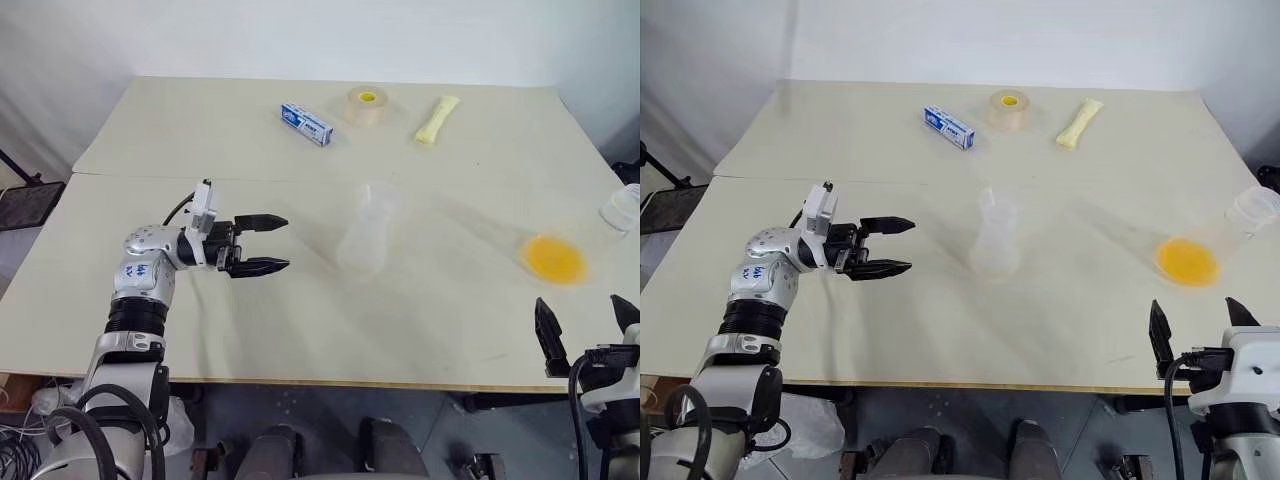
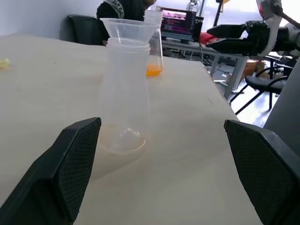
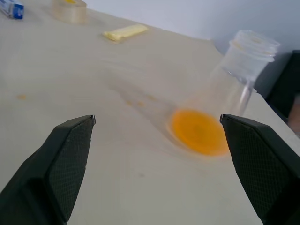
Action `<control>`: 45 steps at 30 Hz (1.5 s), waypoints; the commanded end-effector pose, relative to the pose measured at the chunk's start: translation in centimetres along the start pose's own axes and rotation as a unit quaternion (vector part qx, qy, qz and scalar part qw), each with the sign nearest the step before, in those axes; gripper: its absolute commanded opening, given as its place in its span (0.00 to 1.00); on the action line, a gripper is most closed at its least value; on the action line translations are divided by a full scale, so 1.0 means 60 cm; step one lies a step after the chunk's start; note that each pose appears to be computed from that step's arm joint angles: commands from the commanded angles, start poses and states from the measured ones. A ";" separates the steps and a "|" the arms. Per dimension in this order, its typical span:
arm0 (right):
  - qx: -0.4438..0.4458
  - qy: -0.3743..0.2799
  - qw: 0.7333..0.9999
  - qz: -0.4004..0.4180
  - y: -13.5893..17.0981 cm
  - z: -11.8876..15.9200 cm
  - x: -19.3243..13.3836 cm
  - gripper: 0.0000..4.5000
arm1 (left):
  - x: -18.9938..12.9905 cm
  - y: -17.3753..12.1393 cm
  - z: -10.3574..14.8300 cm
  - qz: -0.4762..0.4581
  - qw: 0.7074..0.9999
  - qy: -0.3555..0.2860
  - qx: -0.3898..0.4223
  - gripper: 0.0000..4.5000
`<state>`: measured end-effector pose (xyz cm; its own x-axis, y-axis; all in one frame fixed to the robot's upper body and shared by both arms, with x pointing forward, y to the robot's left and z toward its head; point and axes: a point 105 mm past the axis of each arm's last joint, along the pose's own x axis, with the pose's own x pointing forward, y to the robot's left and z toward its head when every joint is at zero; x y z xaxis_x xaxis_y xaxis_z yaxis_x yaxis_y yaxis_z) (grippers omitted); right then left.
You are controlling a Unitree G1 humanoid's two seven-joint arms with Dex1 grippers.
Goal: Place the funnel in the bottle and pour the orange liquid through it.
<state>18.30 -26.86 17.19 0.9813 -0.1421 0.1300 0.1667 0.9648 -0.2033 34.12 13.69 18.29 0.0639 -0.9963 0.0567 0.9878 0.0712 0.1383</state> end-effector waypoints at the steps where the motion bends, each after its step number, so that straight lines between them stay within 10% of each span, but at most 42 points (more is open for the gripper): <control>1: -0.013 -0.015 0.999 -0.036 -0.028 0.012 0.011 1.00 | 0.011 -0.018 0.013 -0.045 0.998 -0.025 0.033 0.99; 18: 0.008 -0.037 0.996 -0.075 -0.149 0.001 0.142 1.00 | 0.025 -0.054 0.016 -0.020 0.995 -0.081 0.045 0.99; 45: 0.024 -0.070 0.996 -0.053 -0.189 0.009 0.271 1.00 | 0.026 -0.057 0.031 0.000 0.995 -0.088 0.052 0.99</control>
<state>32.55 -39.62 20.46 0.9467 -0.2185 0.2368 0.2473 0.9638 -0.0993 30.78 11.85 18.76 0.0379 -0.9779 0.2057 0.9755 0.0809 0.2048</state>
